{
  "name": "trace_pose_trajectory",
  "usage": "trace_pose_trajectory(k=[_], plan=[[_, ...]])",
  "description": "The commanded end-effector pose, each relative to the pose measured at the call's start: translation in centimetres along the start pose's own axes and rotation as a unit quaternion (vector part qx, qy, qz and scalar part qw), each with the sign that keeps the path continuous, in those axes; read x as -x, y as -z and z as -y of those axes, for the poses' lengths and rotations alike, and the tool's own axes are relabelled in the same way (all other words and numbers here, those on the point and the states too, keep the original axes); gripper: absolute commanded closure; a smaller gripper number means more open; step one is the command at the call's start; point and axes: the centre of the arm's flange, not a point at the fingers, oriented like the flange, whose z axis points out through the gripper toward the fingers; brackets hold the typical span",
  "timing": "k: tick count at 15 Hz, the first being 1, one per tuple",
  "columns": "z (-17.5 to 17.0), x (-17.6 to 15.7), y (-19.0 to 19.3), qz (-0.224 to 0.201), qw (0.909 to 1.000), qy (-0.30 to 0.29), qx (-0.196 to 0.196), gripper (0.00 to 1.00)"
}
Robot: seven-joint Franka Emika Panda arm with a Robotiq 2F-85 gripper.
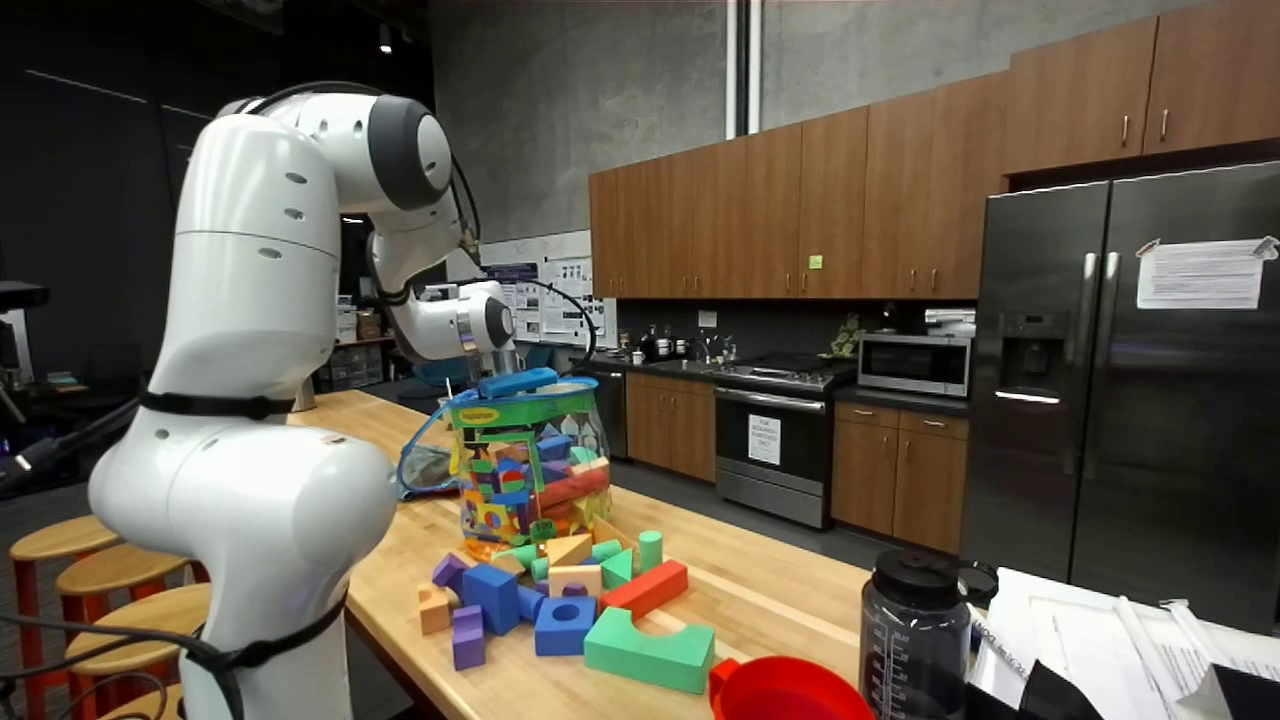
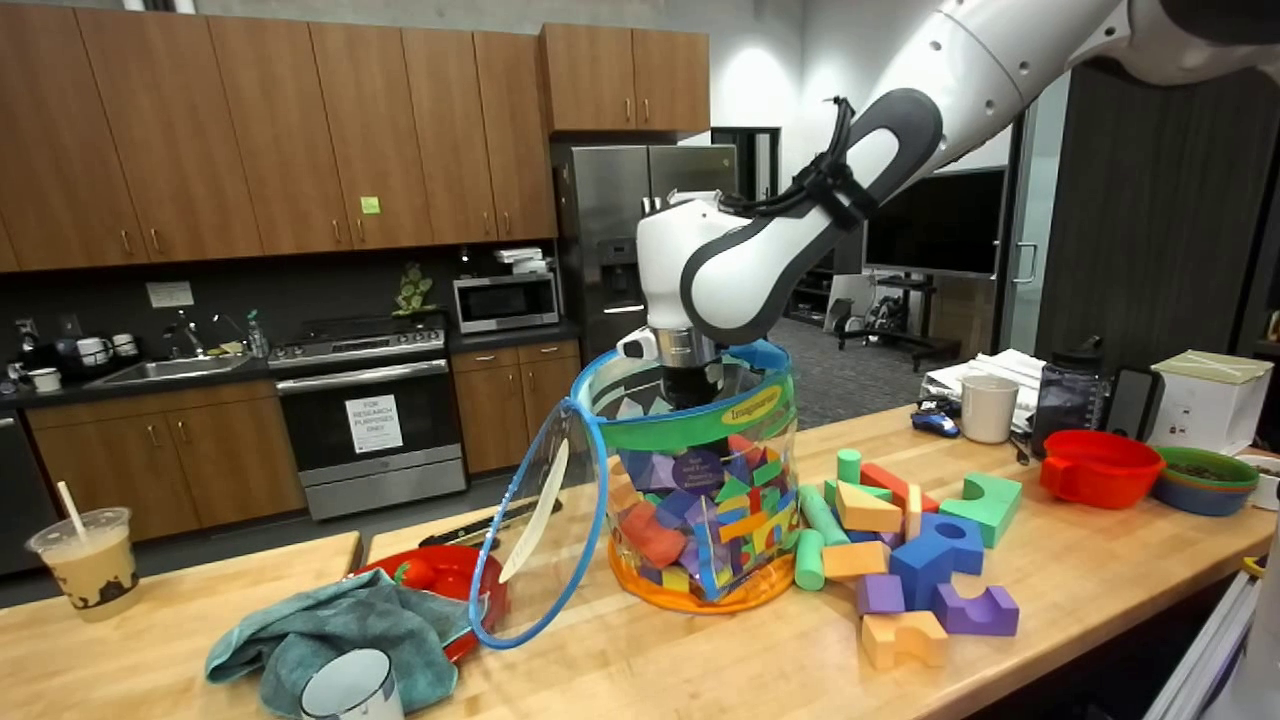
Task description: Remove one yellow block from the clear bag and put it on the table.
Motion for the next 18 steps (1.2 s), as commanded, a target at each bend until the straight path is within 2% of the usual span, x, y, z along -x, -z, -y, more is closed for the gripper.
trace_pose_trajectory(k=[1,3,4,6,10,12,18], plan=[[-0.25,0.45,0.34,0.009,0.9999,0.009,0.003,0.0],[0.16,0.48,0.08,0.013,0.9999,0.011,-0.003,0.0],[0.37,0.55,-0.01,0.015,0.9998,0.012,-0.006,0.22],[0.56,0.58,-0.2,0.018,0.9997,0.013,-0.009,0.31],[0.61,0.65,-0.28,0.023,0.9996,0.014,-0.01,0.62],[0.57,0.57,-0.29,0.023,0.9996,0.014,-0.009,0.74],[0.21,0.36,0.29,0.018,0.9997,0.015,-0.008,0.78]])
